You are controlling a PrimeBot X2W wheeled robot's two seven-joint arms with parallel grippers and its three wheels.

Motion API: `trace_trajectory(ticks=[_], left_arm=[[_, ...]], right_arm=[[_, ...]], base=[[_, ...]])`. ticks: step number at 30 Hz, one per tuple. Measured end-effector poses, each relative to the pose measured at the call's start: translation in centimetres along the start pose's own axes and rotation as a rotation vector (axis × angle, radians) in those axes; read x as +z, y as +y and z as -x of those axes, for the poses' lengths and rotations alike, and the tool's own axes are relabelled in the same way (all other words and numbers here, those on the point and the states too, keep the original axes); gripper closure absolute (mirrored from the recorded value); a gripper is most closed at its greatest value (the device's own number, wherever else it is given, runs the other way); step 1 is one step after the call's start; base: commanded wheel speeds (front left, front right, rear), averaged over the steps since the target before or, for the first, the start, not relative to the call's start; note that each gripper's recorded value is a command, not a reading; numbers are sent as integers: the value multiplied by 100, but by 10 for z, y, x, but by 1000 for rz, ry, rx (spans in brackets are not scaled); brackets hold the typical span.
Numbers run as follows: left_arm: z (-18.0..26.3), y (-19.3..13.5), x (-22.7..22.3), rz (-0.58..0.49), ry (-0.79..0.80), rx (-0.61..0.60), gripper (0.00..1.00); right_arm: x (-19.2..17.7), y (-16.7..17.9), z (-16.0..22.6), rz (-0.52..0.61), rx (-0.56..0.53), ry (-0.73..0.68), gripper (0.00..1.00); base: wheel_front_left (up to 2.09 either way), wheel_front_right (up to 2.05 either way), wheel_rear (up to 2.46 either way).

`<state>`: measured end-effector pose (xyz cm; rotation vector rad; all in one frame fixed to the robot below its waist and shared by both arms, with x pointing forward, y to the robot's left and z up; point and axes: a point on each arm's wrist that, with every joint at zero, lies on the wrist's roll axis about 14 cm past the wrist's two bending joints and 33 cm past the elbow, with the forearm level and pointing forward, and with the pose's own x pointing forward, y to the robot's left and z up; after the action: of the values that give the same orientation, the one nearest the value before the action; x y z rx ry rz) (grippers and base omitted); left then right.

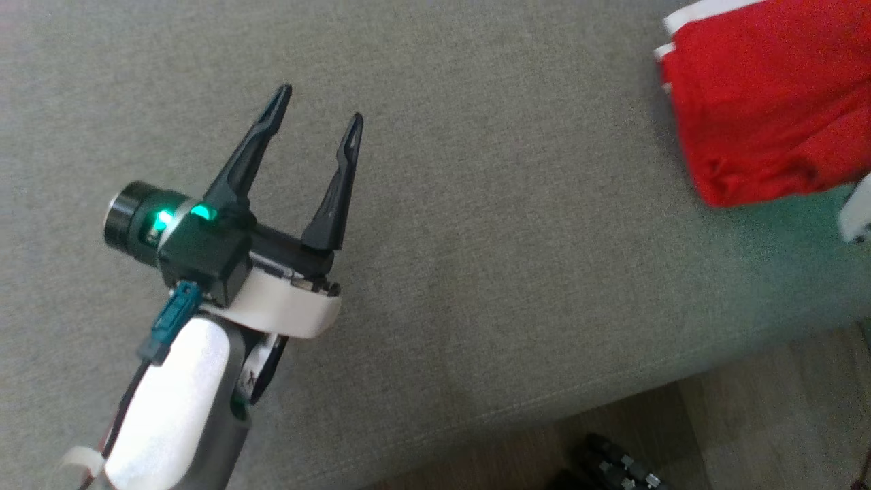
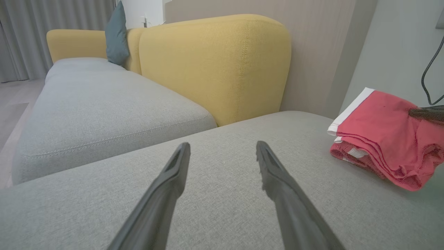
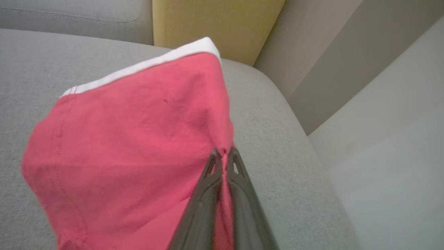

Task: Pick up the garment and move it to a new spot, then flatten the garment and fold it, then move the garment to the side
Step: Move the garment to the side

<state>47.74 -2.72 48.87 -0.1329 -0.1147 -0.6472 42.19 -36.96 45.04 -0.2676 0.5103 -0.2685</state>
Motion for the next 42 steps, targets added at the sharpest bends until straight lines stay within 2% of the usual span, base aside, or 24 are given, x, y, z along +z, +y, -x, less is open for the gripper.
trace_trajectory(ticks=[8, 13, 17, 18, 20, 21, 22, 23, 29, 35, 42], left_arm=[[-11, -3, -16, 19, 15, -37, 0], [-17, -3, -23, 26, 13, -59, 0], [-21, 0, -31, 34, 19, -64, 0], [-22, 1, -34, 36, 23, -62, 0], [-21, 2, -39, 42, 32, -67, 0], [-21, 3, -41, 43, 36, -67, 0], [-21, 4, -43, 42, 38, -68, 0], [-21, 4, -43, 42, 38, -68, 0], [-18, 12, -44, 39, 42, -45, 0], [-11, 17, -33, 26, 32, -10, 0], [12, 16, -22, 8, 56, 43, 0]], right_arm=[[13, -36, -5, -52, -115, -27, 100], [5, -41, -11, -88, -149, -8, 100], [-2, -41, -19, -59, -175, 11, 100], [-4, -40, -21, -48, -180, 8, 83], [-11, -40, -25, -25, -202, 15, 58], [-14, -41, -26, -8, -216, 16, 24], [-16, -42, -27, 1, -230, 16, 24], [-16, -42, -27, 1, -230, 16, 0], [-10, -30, -34, -26, -257, -47, 0], [0, -23, -17, -75, -252, -152, 0], [11, 24, 15, -137, -111, -261, 0]], base=[[0, 0, 0], [0, 0, 0], [0, 0, 0], [0, 0, 0], [0, 0, 0], [0, 0, 0], [0, 0, 0], [0, 0, 0], [0, 0, 0], [0, 0, 0], [0, 0, 0]])
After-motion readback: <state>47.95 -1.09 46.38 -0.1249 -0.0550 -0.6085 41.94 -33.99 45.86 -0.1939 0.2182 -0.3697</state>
